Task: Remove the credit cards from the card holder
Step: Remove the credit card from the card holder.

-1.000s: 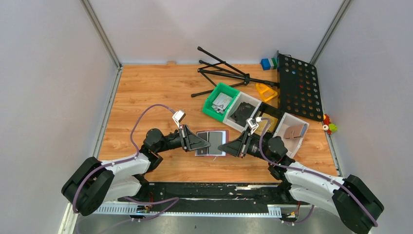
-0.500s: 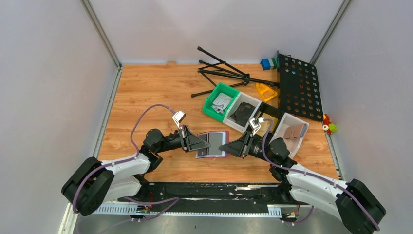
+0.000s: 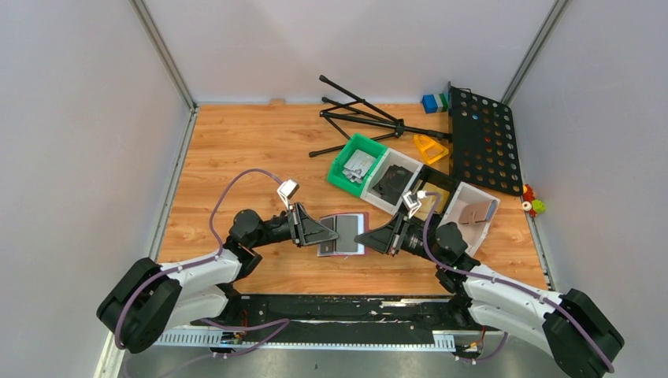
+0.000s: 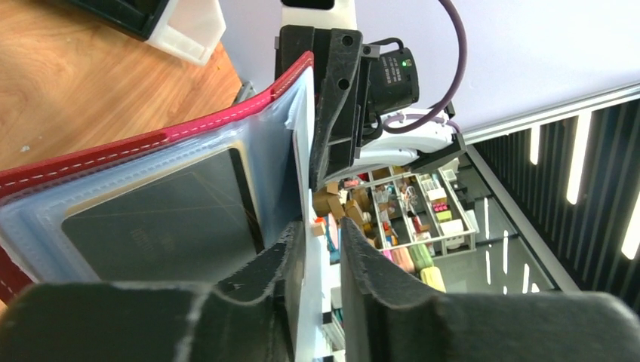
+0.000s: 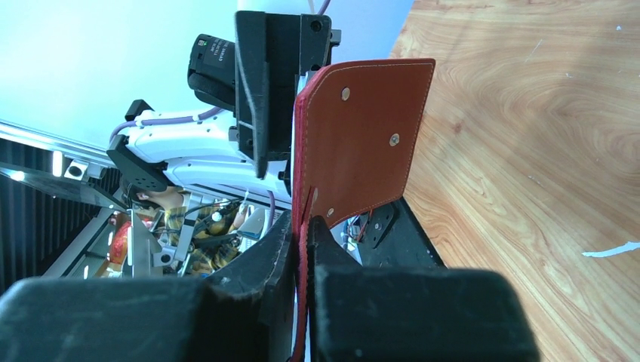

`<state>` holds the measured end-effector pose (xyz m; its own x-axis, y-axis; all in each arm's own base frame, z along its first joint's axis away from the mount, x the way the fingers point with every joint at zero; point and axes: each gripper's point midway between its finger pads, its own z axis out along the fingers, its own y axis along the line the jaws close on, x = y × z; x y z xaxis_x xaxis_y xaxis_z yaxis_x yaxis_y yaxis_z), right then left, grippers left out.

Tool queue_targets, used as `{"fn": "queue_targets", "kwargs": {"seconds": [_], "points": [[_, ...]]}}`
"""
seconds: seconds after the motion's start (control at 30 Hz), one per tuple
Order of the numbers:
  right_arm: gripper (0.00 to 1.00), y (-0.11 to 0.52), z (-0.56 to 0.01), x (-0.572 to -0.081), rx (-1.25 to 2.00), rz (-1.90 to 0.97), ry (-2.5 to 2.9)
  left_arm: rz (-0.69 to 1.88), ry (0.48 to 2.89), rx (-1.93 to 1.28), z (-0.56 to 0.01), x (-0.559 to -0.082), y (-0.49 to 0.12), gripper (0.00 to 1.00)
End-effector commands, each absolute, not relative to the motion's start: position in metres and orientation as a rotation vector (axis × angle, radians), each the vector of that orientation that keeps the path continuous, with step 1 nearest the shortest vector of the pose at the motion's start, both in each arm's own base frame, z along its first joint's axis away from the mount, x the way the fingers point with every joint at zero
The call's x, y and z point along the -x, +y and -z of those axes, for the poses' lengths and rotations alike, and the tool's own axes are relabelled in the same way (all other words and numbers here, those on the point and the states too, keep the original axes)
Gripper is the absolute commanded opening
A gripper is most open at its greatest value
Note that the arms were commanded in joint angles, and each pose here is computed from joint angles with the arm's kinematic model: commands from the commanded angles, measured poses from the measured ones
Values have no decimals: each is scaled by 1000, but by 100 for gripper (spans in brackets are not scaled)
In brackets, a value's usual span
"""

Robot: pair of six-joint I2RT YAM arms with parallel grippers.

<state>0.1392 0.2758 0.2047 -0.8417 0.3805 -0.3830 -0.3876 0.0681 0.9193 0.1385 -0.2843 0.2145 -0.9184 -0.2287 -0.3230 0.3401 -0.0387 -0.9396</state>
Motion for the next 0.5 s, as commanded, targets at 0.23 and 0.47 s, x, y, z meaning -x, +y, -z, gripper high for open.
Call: {"fn": "queue_targets", "kwargs": {"seconds": [0.23,0.47], "points": [[0,281,-212,-142,31,-1862,1778,2090,1719,-197,-242,-135,-288,42],[0,281,-211,-142,31,-1865,1775,2110,1767,-179,-232,-134,-292,41]]}}
